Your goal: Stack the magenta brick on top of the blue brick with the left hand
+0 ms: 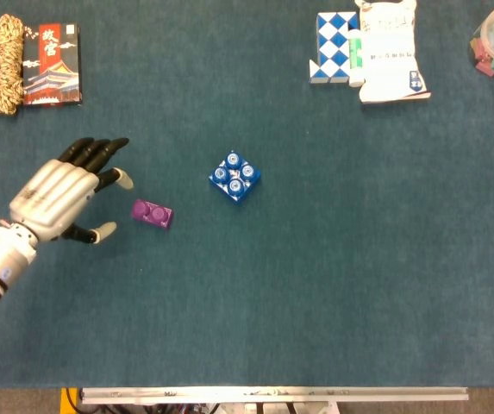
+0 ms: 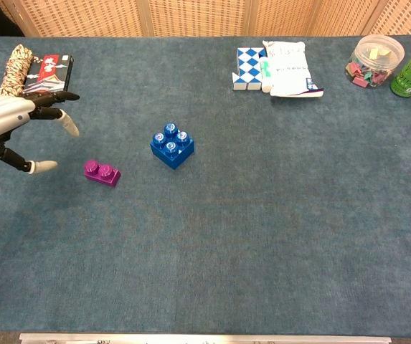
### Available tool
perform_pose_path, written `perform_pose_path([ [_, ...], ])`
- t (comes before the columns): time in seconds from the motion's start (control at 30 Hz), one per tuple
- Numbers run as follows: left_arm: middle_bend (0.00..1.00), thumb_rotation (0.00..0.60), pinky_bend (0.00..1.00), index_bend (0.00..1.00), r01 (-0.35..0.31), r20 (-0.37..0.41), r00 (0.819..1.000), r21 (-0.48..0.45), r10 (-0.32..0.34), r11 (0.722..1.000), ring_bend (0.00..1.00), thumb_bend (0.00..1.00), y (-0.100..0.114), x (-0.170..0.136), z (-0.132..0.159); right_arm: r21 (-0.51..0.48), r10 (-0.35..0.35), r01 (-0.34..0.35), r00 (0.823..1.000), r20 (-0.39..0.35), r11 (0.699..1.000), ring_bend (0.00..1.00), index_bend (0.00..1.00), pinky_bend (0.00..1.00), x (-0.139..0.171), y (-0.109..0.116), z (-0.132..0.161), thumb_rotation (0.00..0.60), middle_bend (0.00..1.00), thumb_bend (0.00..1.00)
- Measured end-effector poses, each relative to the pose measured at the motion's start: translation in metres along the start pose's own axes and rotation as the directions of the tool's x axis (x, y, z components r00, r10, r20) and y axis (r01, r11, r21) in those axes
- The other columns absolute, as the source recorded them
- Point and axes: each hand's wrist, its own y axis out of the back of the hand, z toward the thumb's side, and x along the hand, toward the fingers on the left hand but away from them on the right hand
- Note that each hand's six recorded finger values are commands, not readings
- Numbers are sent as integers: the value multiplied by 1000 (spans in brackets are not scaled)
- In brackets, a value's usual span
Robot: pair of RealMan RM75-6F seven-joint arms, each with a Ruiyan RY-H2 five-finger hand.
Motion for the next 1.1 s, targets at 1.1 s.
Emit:
perform_pose_path([
  [1.1, 0, 600, 36, 309, 54, 26, 998, 192, -60, 980, 0, 305, -35, 45, 17, 12, 23, -23, 1000, 13, 1000, 264, 380, 404, -3, -4, -1, 600, 302, 337],
])
